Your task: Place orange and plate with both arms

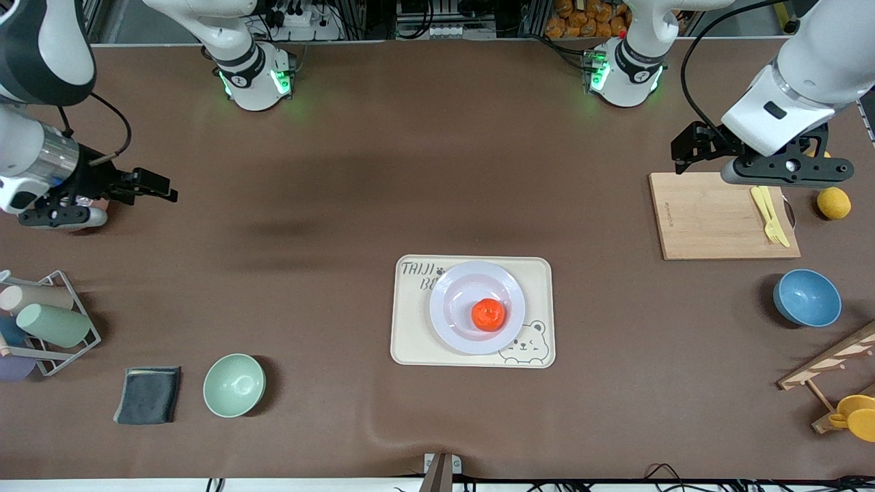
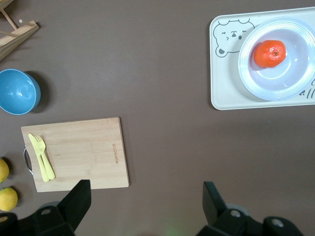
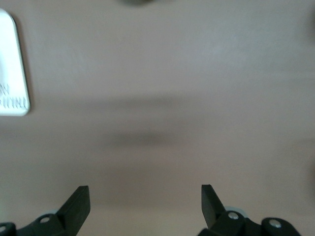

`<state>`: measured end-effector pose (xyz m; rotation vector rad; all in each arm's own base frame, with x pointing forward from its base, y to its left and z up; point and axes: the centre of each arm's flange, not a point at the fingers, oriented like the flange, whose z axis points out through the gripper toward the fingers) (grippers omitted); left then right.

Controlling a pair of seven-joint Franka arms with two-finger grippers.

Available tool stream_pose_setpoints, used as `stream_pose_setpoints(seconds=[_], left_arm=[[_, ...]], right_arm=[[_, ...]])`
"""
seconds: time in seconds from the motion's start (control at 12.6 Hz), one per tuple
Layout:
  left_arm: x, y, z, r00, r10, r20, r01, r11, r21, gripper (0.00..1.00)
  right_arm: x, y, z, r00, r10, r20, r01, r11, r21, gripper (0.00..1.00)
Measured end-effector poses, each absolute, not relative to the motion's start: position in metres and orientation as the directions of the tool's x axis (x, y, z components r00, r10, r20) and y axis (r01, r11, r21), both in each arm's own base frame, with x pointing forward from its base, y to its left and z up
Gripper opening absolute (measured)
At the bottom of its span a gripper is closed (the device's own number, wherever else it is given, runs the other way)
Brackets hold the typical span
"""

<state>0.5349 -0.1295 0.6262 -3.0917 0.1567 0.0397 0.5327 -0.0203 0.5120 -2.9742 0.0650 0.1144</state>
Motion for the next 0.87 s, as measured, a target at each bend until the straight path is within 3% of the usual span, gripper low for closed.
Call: stream_pose_setpoints(seconds=[0.32, 0.87], left_arm=[[0.535, -0.129, 0.626, 0.995, -0.099, -0.028, -0.100, -0.994, -0.044, 1.00], [0.536, -0.127, 0.626, 0.995, -0.096, -0.028, -0.097, -0.994, -0.044, 1.00]], right_arm=[[0.554, -0.016, 0.580, 0.998, -0.029, 0.058, -0.025, -0.997, -0.071, 1.00], [0.580, 0.013, 0.598, 0.996, -0.038, 0.080, -0.033, -0.997, -0.065, 1.00]])
